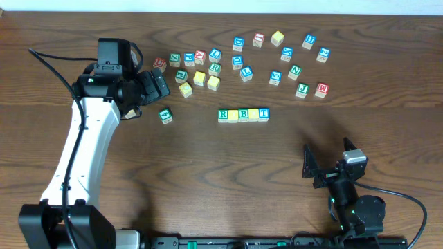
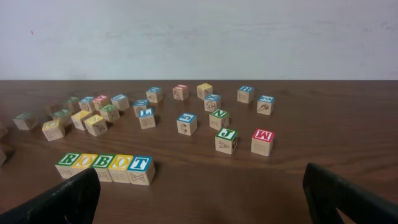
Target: Spell out ROBOT
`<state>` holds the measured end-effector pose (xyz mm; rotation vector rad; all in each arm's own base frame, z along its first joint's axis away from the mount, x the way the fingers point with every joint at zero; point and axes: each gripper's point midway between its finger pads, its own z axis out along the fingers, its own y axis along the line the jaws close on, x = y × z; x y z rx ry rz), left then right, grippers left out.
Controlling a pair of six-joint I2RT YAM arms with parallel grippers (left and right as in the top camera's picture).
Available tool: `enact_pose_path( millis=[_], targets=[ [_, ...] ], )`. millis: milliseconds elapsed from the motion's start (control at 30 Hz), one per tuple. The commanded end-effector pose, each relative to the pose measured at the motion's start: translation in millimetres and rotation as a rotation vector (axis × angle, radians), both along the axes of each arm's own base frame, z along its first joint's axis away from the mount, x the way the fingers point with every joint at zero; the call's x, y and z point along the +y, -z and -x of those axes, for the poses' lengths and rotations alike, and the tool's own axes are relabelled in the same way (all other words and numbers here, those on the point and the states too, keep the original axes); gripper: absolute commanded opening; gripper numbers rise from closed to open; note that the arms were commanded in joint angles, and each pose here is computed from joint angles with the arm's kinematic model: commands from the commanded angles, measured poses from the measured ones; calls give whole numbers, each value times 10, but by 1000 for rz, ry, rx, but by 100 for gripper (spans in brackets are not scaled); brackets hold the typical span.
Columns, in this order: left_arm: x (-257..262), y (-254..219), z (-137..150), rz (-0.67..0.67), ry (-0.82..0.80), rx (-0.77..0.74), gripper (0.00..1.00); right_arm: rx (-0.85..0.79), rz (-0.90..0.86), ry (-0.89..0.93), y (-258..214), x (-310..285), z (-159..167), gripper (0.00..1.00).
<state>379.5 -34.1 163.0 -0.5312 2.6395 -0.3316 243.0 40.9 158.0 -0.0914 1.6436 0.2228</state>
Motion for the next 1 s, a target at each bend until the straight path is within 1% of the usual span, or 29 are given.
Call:
enact_pose_path(
  millis=[0,900,967],
  targets=[
    [6,-47,-29,-3,-3,-13,98,-2,4,-11,1,17,5,99],
    [12,-65,-6,-4,-4,-15,98,-2,4,-12,1,18,5,99],
    [35,-98,-3,-19,-4,-26,98,-2,4,-12,1,18,5,99]
  ],
)
